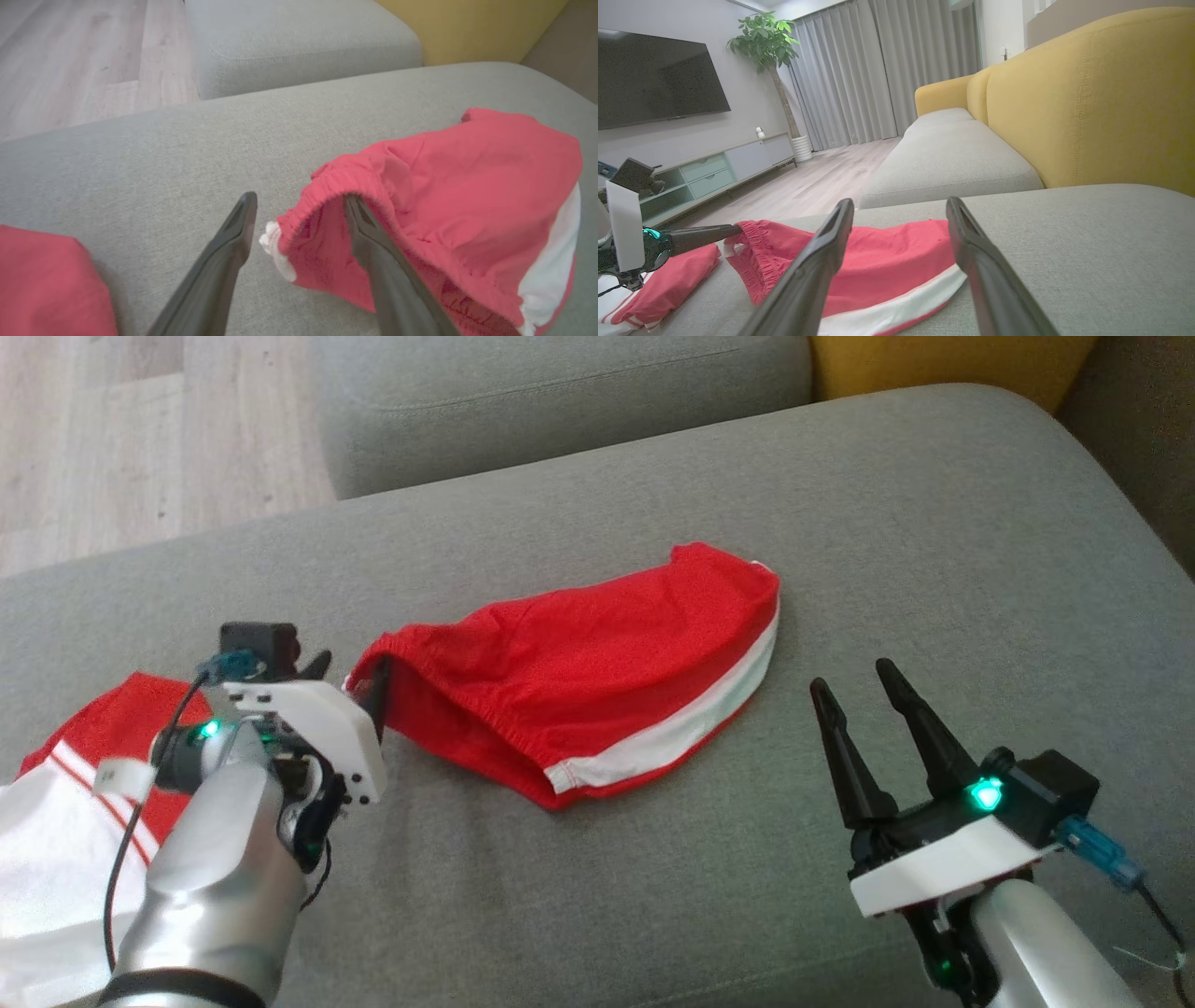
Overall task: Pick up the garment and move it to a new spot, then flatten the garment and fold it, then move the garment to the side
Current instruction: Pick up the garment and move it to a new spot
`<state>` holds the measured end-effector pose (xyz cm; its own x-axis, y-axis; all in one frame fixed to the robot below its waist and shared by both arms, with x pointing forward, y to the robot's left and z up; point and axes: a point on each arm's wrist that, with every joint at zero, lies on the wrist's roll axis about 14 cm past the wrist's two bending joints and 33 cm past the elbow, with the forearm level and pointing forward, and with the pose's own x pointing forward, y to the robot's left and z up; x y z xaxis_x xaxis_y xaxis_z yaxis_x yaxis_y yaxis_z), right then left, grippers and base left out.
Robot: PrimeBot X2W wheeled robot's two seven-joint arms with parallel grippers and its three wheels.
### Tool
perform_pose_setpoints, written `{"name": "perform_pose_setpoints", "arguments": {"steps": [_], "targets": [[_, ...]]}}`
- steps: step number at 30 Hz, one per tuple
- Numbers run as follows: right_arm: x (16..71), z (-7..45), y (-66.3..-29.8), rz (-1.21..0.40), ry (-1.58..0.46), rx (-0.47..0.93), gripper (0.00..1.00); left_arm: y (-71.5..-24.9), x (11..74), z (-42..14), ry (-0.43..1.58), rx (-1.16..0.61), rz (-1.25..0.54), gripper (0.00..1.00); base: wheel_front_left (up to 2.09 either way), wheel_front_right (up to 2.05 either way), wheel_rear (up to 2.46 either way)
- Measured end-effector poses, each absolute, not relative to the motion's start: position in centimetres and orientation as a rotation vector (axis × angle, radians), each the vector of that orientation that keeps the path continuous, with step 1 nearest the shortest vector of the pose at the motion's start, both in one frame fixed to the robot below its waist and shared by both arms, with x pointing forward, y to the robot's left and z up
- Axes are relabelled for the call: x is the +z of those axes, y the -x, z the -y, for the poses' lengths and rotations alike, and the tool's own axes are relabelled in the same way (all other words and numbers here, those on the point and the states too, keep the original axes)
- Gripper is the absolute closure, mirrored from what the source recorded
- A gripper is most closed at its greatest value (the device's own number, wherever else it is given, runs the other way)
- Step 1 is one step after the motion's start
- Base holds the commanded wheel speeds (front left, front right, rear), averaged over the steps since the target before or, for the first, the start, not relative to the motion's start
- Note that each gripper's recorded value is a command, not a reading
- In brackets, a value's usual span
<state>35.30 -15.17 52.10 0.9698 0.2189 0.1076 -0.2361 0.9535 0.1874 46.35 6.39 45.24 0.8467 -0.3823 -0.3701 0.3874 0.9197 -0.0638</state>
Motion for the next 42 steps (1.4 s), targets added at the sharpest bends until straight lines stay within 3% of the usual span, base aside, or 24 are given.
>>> {"name": "perform_pose_setpoints", "arguments": {"steps": [10,16,27,42], "targets": [[52.2,14.4,-36.1,0.084,-0.192,0.266,0.0,-47.3,52.3,-7.9,0.066,-0.333,-0.016,0.0,0.0,0.0,0.0],[52.5,14.6,-36.1,0.097,-0.192,0.266,0.0,-43.9,53.4,-8.9,0.091,-0.26,0.083,0.0,0.0,0.0,0.0],[52.6,15.9,-35.6,0.107,-0.187,0.224,0.0,-38.4,52.3,-11.0,0.145,-0.136,0.1,0.0,0.0,0.0,0.0],[52.1,15.9,-35.6,0.092,-0.194,0.222,0.0,-37.3,51.5,-11.0,0.149,-0.122,0.08,0.0,0.0,0.0,0.0]]}}
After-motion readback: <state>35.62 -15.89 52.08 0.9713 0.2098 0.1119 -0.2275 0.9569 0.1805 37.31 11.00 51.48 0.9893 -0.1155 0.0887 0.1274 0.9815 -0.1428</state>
